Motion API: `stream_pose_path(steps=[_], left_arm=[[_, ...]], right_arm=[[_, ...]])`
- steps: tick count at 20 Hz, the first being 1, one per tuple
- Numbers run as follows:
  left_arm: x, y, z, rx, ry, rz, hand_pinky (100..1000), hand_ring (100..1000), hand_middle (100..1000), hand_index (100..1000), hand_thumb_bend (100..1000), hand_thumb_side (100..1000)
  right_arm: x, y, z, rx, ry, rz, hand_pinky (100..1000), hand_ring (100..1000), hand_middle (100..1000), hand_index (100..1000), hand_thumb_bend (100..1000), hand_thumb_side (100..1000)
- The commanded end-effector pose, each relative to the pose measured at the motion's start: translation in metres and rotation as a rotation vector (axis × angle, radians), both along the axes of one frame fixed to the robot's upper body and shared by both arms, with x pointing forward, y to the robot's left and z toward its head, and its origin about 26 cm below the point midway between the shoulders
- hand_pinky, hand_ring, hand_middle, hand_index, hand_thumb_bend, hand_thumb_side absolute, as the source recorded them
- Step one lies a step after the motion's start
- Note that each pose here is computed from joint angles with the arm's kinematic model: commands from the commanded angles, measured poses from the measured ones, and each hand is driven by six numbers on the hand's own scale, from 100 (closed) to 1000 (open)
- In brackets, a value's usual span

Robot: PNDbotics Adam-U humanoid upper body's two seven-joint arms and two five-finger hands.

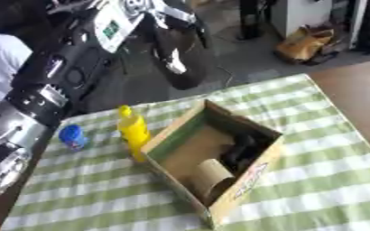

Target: Pick up objects on the table and place them in the box.

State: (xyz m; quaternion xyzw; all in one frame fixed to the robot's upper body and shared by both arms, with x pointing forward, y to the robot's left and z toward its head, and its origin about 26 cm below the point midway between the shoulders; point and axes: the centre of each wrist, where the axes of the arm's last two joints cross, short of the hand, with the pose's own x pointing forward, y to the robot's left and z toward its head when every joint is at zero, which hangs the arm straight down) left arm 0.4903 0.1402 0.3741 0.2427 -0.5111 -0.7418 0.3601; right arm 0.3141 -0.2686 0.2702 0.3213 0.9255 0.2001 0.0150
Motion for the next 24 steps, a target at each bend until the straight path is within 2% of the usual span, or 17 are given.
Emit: stream_pose_path(steps=[1,5,7,8,11,12,13,14,15,16,17,18,19,20,24], left_arm=[[0.0,0.007,0.006,-0.004,-0.013,0.01,156,485,535,642,100,100],[0.006,0.01,-0.015,0.011,0.028,0.04,151,488,539,686,100,100],[0.007,0.012,-0.02,0.008,0.033,0.046,143,494,548,746,100,100],[0.008,0.013,-0.023,0.004,0.037,0.045,206,544,585,791,100,100],[0.009,0.015,-0.028,-0.002,0.044,0.038,250,572,600,808,100,100],[0.01,0.014,-0.031,-0.008,0.048,0.019,578,730,736,958,266,181],[0.01,0.016,-0.033,-0.014,0.051,0.002,593,740,744,962,274,191],[0.011,0.016,-0.034,-0.029,0.056,-0.02,713,817,805,1000,355,299],[0.011,0.017,-0.035,-0.044,0.061,-0.039,709,817,805,1000,355,299],[0.011,0.017,-0.035,-0.072,0.063,-0.063,789,858,855,1000,446,440],[0.011,0.017,-0.035,-0.097,0.064,-0.081,809,872,865,1000,457,454],[0.011,0.017,-0.035,-0.118,0.06,-0.098,984,984,928,1000,561,586],[0.011,0.017,-0.034,-0.133,0.052,-0.11,984,984,928,1000,561,586],[0.011,0.017,-0.033,-0.148,0.036,-0.119,1000,1000,963,1000,566,624],[0.01,0.018,-0.032,-0.176,-0.018,-0.129,1000,1000,1000,1000,592,642]], right_arm=[[-0.003,0.003,0.007,0.001,-0.054,0.025,826,772,591,556,100,1000],[-0.003,0.004,0.007,0.003,-0.055,0.028,826,771,590,555,100,1000],[-0.003,0.004,0.007,0.004,-0.054,0.028,827,771,590,555,100,1000],[-0.003,0.004,0.007,0.005,-0.054,0.028,827,771,590,555,100,1000],[-0.003,0.004,0.007,0.006,-0.055,0.029,827,771,590,555,100,1000],[-0.003,0.004,0.007,0.006,-0.055,0.029,826,771,591,555,100,1000],[-0.003,0.004,0.008,0.006,-0.055,0.029,826,771,591,555,100,1000],[-0.003,0.004,0.008,0.008,-0.054,0.029,827,771,591,554,100,1000],[-0.003,0.004,0.007,0.009,-0.053,0.028,827,771,591,554,100,1000],[-0.003,0.004,0.007,0.011,-0.051,0.03,828,771,591,554,100,1000],[-0.003,0.005,0.007,0.013,-0.051,0.032,828,771,591,554,100,1000],[-0.003,0.005,0.007,0.013,-0.051,0.035,828,771,591,554,100,1000],[-0.003,0.005,0.007,0.012,-0.052,0.037,828,771,591,554,100,1000],[-0.003,0.006,0.007,0.012,-0.053,0.038,827,771,591,554,100,1000],[-0.003,0.006,0.007,0.012,-0.052,0.039,828,772,591,554,100,1000]])
